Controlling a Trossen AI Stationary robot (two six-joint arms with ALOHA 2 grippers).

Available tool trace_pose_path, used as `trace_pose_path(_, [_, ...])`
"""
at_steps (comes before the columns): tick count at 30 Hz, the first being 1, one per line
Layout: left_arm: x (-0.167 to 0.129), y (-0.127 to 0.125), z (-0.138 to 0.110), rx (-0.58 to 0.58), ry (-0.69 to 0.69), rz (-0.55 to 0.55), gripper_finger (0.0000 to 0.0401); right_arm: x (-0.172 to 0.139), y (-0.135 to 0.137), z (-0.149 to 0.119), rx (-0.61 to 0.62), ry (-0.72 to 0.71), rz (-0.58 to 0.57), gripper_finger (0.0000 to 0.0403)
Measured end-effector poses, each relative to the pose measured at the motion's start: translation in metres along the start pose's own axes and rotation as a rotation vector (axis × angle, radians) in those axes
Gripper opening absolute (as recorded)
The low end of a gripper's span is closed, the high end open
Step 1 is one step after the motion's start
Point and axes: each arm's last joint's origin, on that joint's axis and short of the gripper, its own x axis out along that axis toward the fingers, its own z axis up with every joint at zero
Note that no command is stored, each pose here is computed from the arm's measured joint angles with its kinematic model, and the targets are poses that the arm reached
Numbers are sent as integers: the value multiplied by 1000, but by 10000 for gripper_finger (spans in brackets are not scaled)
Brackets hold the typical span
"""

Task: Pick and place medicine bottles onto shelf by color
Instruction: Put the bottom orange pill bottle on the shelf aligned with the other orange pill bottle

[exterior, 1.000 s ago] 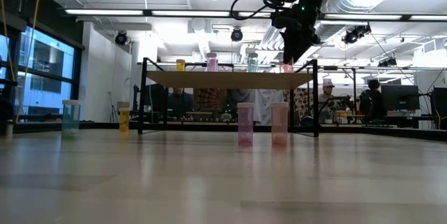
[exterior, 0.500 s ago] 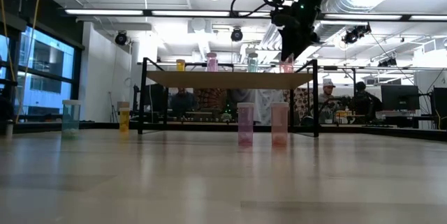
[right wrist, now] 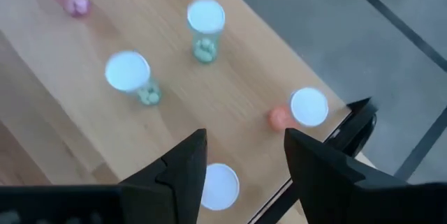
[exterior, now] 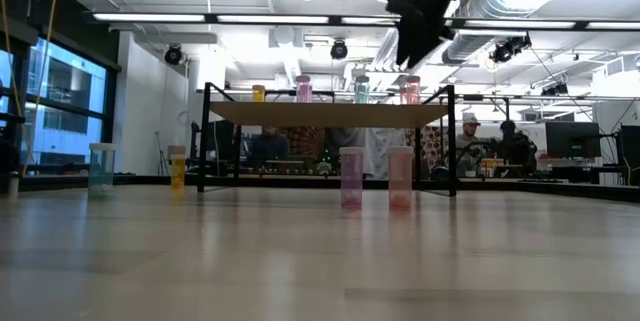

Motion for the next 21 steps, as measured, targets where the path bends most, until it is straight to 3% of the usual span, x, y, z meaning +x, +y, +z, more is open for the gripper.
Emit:
trace_pose_path(9, [-1, 12, -10, 33, 114, 254, 195, -30, 10, -1, -10, -43, 26, 184])
trace_pose_path(21, [-8, 59, -32, -108, 318, 430, 195, -87, 19, -24, -60, -132, 16, 184])
